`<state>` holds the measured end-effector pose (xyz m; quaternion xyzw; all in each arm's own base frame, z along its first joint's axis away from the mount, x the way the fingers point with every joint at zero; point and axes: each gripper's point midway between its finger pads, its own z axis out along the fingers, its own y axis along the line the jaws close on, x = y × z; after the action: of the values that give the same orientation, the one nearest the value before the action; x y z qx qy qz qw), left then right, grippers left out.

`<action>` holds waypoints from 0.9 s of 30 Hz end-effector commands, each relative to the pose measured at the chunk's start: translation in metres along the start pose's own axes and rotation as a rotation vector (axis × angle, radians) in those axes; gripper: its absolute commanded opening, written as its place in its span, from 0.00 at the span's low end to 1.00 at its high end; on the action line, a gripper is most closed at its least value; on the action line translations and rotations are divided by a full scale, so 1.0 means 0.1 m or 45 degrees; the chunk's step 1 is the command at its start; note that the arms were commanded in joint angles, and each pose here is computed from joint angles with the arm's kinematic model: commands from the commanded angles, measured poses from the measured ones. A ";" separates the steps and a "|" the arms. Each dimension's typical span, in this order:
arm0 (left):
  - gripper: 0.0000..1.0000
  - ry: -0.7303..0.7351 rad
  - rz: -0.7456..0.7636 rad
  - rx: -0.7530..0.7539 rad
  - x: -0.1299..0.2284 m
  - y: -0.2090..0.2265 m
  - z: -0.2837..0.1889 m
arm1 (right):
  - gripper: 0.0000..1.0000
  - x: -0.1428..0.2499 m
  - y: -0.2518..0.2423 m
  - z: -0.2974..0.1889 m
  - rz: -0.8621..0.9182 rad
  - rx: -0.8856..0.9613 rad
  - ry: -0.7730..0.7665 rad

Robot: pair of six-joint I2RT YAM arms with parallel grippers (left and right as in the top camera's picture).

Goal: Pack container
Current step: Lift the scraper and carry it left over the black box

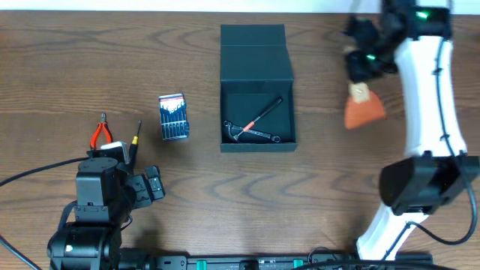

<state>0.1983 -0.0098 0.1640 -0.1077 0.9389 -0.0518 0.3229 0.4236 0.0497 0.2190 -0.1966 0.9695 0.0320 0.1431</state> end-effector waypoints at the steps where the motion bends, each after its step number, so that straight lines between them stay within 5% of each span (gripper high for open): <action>1: 0.99 -0.020 -0.008 0.002 -0.05 -0.01 -0.05 | 0.01 -0.28 0.65 -0.23 -0.165 -0.043 -0.103; 10: 0.99 -0.020 -0.008 0.002 -0.05 -0.01 -0.05 | 0.01 -0.46 1.97 -0.16 -0.789 -0.083 -0.180; 27: 0.99 -0.005 -0.008 -0.002 -0.02 0.00 -0.05 | 0.01 -0.51 2.12 0.89 -0.928 -0.141 0.009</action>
<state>0.1958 -0.0096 0.1621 -0.1080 0.9409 -0.0508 0.3170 0.4032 0.2748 0.1462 -0.5247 0.8420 0.0358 0.1200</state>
